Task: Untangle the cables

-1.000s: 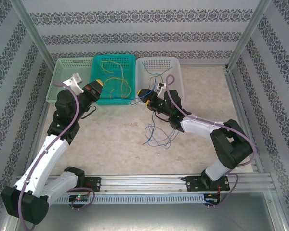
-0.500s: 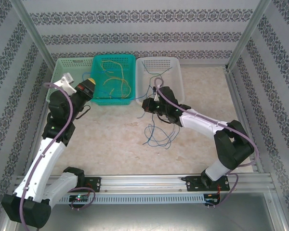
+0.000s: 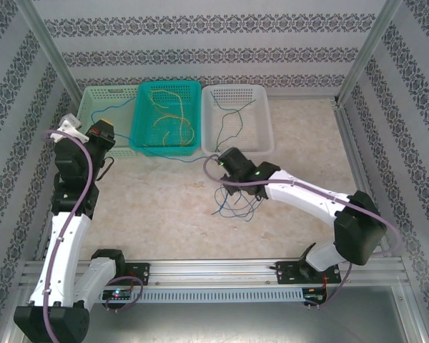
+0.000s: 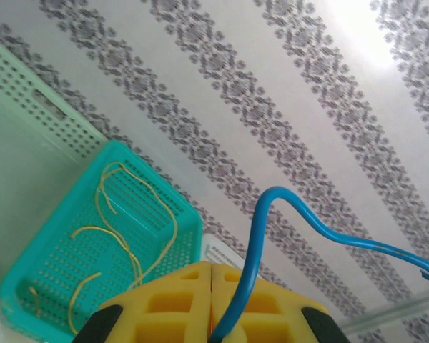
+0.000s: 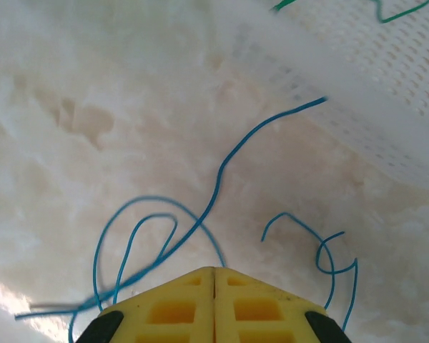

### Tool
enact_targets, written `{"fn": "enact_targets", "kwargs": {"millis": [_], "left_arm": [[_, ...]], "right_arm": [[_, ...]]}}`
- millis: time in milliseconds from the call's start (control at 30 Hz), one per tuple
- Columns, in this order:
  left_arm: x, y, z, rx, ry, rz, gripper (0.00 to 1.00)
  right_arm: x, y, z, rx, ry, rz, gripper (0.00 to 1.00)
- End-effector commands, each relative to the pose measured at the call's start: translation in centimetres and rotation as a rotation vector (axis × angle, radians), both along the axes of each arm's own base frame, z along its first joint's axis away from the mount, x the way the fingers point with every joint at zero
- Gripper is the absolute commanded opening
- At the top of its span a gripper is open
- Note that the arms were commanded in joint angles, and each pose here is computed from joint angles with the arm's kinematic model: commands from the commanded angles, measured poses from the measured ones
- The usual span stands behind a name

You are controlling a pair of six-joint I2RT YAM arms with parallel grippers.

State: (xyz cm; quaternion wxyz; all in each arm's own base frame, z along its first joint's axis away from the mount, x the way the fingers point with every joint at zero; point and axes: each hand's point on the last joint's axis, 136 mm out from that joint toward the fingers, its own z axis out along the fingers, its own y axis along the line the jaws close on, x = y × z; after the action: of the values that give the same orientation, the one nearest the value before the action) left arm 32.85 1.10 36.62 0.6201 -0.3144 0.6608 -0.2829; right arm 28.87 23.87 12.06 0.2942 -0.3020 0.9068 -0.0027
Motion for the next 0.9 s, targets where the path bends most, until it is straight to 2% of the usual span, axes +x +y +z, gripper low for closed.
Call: {"fn": "enact_targets", "kwargs": {"millis": [0,133,200,300,433,467,500,633,800,867], "left_arm": [[-1.2,3.5,1.1,0.003,-0.054,0.175,0.00],[-1.5,4.9,1.4,0.020,-0.054,0.224,0.00],[-1.1,4.8,1.2,0.014,-0.048,0.208,0.00],[-0.6,4.7,0.7,-0.002,-0.042,0.195,0.00],[-0.6,4.8,0.7,-0.022,-0.049,0.197,0.00],[-0.6,4.7,0.7,-0.026,-0.052,0.193,0.00],[-0.6,4.7,0.8,-0.028,-0.054,0.189,0.00],[-0.6,4.5,0.8,-0.041,-0.057,0.177,0.00],[-0.7,4.7,0.6,-0.038,-0.050,0.187,0.00],[-1.0,4.8,0.8,-0.039,-0.050,0.192,0.00]], "right_arm": [[-1.1,-2.3,-2.0,-0.282,0.003,0.088,0.00],[-1.0,-1.6,-2.0,-0.324,-0.023,0.108,0.00],[-0.8,-0.7,-1.4,-0.269,-0.026,0.097,0.00],[-1.0,2.0,-0.3,-0.102,-0.007,0.097,0.01],[-1.3,4.6,0.2,0.086,0.066,0.083,0.27],[-1.3,4.9,-0.1,0.121,0.093,0.071,0.38],[-1.4,5.1,-0.4,0.151,0.120,0.062,0.43],[-1.4,5.2,-1.9,0.251,0.215,-0.015,0.53],[-0.8,5.0,-1.8,0.294,0.207,-0.076,0.64],[-0.5,4.9,-1.3,0.327,0.202,-0.089,0.64]]}}
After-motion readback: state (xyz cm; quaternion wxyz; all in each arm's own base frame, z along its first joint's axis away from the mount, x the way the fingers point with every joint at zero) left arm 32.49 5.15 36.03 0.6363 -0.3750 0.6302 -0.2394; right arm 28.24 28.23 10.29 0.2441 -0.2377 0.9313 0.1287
